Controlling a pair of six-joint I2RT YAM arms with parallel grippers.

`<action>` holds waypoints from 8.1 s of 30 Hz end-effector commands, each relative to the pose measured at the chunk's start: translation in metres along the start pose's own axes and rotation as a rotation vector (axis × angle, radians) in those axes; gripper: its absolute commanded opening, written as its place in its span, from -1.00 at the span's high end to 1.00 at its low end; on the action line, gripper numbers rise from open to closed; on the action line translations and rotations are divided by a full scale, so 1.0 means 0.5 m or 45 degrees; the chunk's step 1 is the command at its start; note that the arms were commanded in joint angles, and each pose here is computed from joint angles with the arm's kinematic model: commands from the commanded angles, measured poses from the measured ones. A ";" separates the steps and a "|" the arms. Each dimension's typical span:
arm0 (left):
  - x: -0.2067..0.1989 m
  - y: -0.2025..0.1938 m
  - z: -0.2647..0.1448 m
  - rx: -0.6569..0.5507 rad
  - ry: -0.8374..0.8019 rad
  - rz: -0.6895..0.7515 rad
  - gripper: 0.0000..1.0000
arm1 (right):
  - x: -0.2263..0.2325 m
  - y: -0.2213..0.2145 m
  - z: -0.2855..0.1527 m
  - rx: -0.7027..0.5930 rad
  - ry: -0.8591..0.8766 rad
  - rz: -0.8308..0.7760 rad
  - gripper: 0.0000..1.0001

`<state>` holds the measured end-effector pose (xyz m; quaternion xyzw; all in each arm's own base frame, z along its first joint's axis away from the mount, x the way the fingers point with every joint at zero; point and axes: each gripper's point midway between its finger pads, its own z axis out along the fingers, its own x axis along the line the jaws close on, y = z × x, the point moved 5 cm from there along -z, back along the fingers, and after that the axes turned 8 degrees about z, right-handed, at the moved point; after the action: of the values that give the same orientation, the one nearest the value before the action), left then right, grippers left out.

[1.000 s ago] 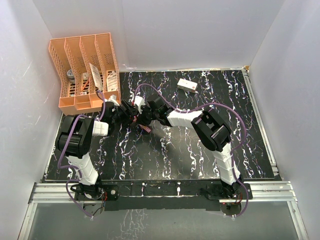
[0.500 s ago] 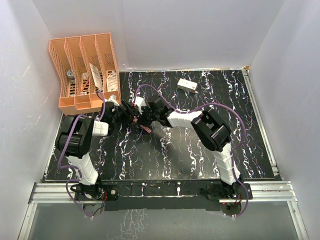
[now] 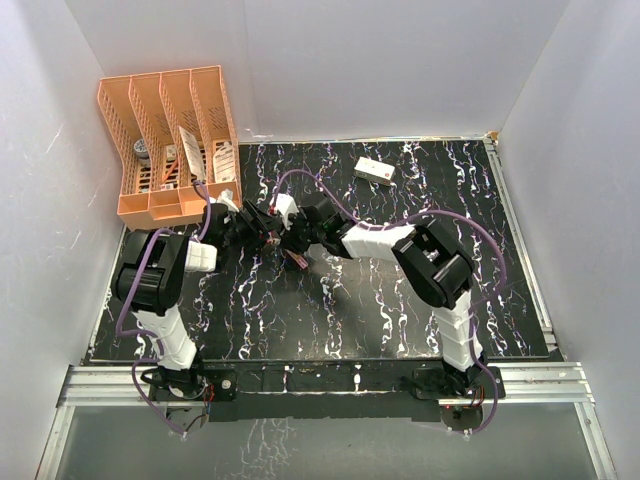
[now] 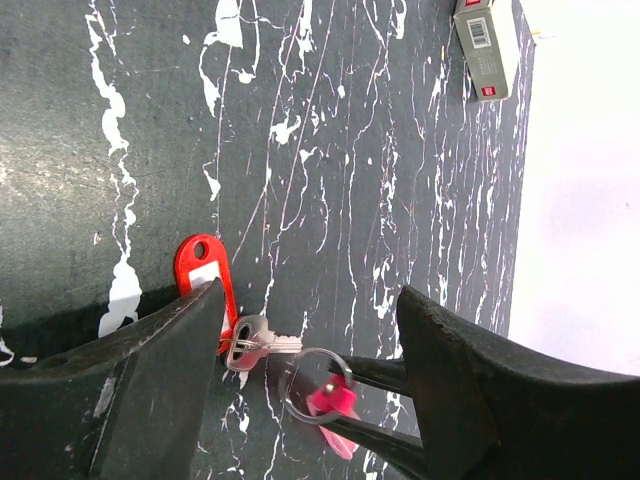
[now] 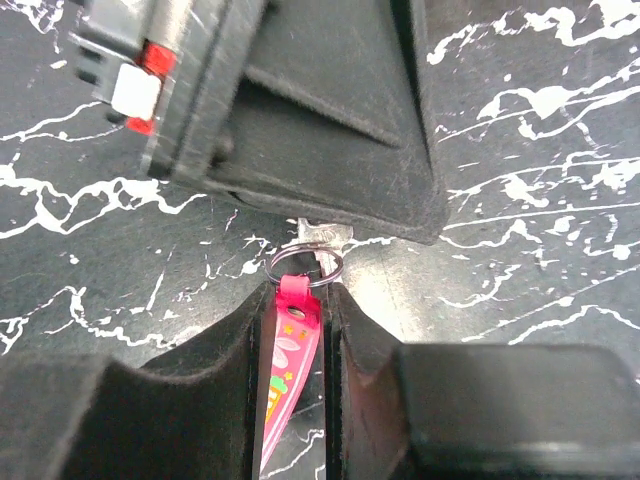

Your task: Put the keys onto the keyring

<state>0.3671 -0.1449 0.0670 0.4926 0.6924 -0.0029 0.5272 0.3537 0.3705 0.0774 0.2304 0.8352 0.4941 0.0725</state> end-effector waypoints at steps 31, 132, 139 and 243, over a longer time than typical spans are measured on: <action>-0.074 -0.055 0.070 0.175 -0.305 0.134 -0.34 | -0.027 0.060 -0.295 -0.248 -0.280 0.028 0.91; -0.101 -0.035 -0.057 0.144 -0.104 0.268 -0.17 | -0.019 0.000 -0.251 -0.241 -0.158 0.217 0.95; -0.098 -0.053 -0.053 0.195 -0.136 0.225 -0.08 | -0.021 -0.007 -0.258 -0.240 -0.160 0.222 0.95; -0.204 0.009 -0.023 0.096 -0.162 0.235 1.00 | 0.055 0.042 -0.305 -0.360 0.035 -0.065 0.91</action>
<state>0.3584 -0.1976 0.1191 0.5755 0.6248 -0.0143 0.5274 0.2800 0.2578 0.1493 0.2504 0.7719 0.5797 0.0737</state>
